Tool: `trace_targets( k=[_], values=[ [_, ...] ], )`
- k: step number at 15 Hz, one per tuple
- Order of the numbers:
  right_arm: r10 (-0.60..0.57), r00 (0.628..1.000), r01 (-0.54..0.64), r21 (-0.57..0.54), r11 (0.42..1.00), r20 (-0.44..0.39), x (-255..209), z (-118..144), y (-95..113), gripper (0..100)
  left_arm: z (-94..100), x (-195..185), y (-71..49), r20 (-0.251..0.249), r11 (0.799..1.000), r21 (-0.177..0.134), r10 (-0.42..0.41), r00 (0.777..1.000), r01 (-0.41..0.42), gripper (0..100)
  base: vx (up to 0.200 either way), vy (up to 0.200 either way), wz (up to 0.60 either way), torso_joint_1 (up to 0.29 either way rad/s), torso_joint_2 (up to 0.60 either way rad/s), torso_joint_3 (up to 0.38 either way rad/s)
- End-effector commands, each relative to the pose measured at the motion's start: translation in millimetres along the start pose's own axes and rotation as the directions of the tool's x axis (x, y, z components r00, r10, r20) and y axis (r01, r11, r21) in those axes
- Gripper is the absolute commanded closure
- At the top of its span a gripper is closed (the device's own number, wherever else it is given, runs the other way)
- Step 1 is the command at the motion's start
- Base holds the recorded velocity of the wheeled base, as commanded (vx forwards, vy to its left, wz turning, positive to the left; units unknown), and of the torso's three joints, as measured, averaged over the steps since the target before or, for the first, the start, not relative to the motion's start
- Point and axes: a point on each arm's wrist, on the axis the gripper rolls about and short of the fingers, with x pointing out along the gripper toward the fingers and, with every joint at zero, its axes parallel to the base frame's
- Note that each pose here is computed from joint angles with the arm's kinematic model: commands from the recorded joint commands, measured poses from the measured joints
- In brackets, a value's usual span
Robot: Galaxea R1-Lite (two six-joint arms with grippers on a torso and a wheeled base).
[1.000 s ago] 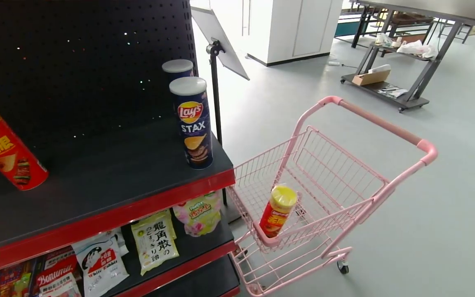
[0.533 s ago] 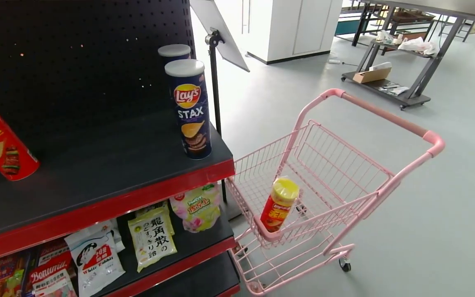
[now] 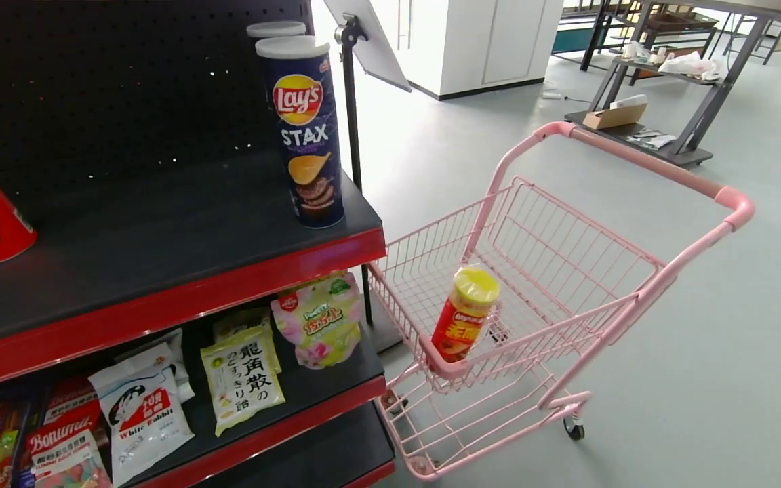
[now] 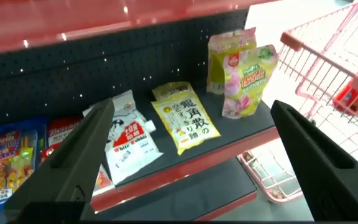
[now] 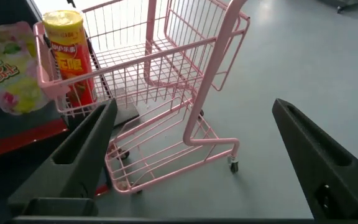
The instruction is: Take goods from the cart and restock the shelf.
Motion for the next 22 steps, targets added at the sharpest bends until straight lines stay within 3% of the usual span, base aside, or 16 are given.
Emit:
trace_targets(
  k=[1, 9, 14, 15, 16, 17, 18, 19, 21, 22],
  values=[
    [0.000, 1.000, 0.000, 0.000, 1.000, -0.001, 0.1, 0.0, 0.0, 0, 0.0, 0.1, 0.0, -0.001, 1.000, -0.001, 0.001, 1.000, -0.001, 0, 0.000, 0.000, 0.00, -0.188, 0.54, 0.378],
    [0.000, 1.000, 0.000, -0.005, 1.000, -0.001, 0.1, 0.0, 0.0, 0, 0.0, 0.1, 0.0, -0.001, 1.000, -0.001, 0.002, 1.000, -0.002, 0, 0.000, 0.000, 0.00, -0.136, 0.52, 0.380],
    [-0.002, 1.000, 0.002, -0.005, 1.000, -0.001, 0.1, 0.0, 0.0, 0, 0.0, 0.1, 0.0, -0.001, 1.000, -0.001, 0.002, 1.000, -0.002, 0, 0.000, 0.000, 0.00, -0.028, 0.13, 0.101],
    [0.012, 0.999, -0.012, -0.001, 1.000, 0.042, -2.6, 16.3, 0.2, 0, 0.0, 0.1, 0.0, -0.001, 1.000, -0.001, 0.002, 1.000, -0.002, 0, 0.000, 0.000, 0.00, 0.000, 0.00, 0.000],
    [0.064, 0.998, -0.065, 0.050, 0.997, 0.027, 9.6, 85.8, 1.1, 0, 0.0, 0.1, 0.0, -0.001, 1.000, -0.001, 0.002, 1.000, -0.002, 0, 0.000, 0.000, 0.00, 0.000, 0.00, 0.000],
    [0.087, 0.996, -0.089, 0.120, 0.989, 0.024, 21.9, 118.8, 2.1, 0, 0.0, 0.1, 0.0, -0.001, 1.000, -0.001, 0.001, 1.000, -0.001, 0, 0.000, 0.000, 0.00, 0.000, 0.00, 0.000],
    [0.240, 0.970, -0.230, 0.186, 0.955, -0.029, 54.8, 158.9, 8.3, 0, 0.0, 0.1, 0.0, -0.001, 1.000, -0.001, 0.001, 1.000, -0.001, 0, 0.000, 0.000, 0.00, 0.000, 0.00, 0.000],
    [0.373, 0.924, -0.356, 0.168, 0.919, -0.085, 81.6, 161.5, 17.7, 0, 0.0, 0.1, 0.0, -0.001, 1.000, -0.001, 0.001, 1.000, -0.001, 0, 0.000, 0.000, 0.00, 0.000, 0.00, 0.000],
    [0.463, 0.882, -0.444, 0.182, 0.878, -0.082, 136.5, 163.9, 39.6, 0, 0.0, 0.1, 0.0, -0.001, 1.000, -0.001, 0.002, 1.000, -0.002, 0, 0.000, 0.000, 0.00, 0.000, 0.00, 0.000],
    [0.503, 0.858, -0.477, 0.197, 0.857, -0.108, 172.4, 148.8, 53.3, 0, 0.0, 0.1, 0.0, -0.001, 1.000, -0.001, 0.001, 1.000, -0.001, 0, 0.000, 0.000, 0.00, 0.000, 0.00, 0.000]
  ],
)
